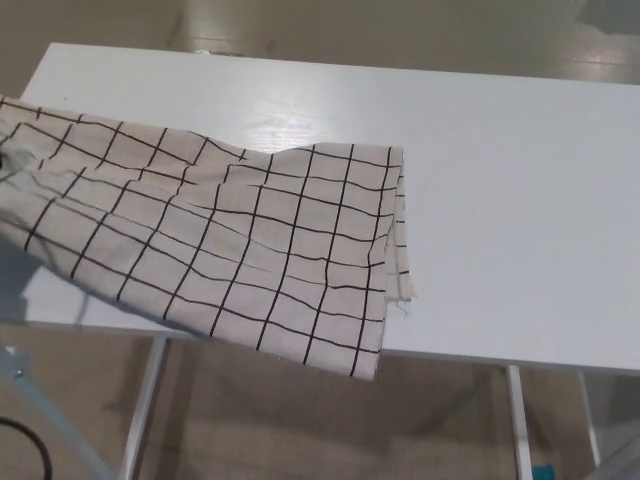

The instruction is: Use the left hand to fold a white towel with checkered patterns in half.

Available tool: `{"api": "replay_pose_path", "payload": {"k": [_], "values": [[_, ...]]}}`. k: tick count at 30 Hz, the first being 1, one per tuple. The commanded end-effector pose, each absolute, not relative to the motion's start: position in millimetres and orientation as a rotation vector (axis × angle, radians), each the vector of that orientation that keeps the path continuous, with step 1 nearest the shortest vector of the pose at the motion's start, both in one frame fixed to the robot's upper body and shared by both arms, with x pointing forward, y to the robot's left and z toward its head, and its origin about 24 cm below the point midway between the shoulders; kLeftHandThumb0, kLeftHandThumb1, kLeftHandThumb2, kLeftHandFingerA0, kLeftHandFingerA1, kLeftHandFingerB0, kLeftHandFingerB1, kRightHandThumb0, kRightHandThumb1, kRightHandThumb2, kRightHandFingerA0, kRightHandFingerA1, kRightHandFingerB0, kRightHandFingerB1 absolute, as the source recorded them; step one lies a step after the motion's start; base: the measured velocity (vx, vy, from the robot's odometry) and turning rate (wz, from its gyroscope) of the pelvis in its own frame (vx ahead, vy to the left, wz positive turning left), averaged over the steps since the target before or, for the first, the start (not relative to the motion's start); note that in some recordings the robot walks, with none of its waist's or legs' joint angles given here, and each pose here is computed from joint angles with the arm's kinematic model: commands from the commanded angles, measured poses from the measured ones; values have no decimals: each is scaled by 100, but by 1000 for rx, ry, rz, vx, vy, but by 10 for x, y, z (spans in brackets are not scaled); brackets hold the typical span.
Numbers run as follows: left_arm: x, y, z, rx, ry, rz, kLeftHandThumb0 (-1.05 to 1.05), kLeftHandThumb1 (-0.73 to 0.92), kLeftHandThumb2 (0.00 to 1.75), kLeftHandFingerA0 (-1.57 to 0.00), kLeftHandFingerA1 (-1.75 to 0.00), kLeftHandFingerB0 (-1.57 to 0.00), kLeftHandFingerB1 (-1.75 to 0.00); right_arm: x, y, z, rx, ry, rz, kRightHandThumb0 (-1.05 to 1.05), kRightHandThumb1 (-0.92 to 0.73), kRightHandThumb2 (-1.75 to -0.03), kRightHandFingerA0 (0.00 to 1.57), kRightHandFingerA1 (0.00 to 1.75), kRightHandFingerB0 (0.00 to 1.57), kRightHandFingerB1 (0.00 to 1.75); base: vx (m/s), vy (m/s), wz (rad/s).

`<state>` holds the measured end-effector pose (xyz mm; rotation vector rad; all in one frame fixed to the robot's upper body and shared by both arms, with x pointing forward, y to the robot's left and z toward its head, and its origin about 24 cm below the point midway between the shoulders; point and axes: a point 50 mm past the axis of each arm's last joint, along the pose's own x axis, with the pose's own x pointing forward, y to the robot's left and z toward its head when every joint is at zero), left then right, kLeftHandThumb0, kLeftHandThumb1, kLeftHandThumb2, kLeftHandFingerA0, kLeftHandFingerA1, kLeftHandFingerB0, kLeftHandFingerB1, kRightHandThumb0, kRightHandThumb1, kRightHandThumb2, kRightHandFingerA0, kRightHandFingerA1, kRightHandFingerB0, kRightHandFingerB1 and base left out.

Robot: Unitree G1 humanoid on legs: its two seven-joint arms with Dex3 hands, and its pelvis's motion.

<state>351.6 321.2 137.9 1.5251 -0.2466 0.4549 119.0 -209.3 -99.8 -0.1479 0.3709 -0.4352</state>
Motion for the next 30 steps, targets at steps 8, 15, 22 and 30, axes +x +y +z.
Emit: {"api": "replay_pose_path", "payload": {"k": [8,15,22,30], "values": [[3724,2628,2197,1471,-696,438,-22,65,56,-81,-175,-56,-175,1189,-2147,-977,-174,359,-420,-39,-82,-64,30,39,31,40,0,0,0],[3636,1889,2371,1412,-1006,323,-20,65,57,-90,-175,-61,-175,1186,-2150,-967,-174,359,-419,-44,-61,-93,21,50,32,56,0,0,0],[3447,1230,2003,1437,-1167,63,-17,60,56,-86,-175,-62,-175,1152,-2149,-974,-193,369,-413,-44,-63,-94,24,51,37,58,0,0,0],[3184,803,1323,1503,-1145,-372,-37,52,56,-87,-174,-105,-60,1166,-2132,-965,-133,366,-421,-44,-80,-63,35,41,42,47,0,0,0]]}}
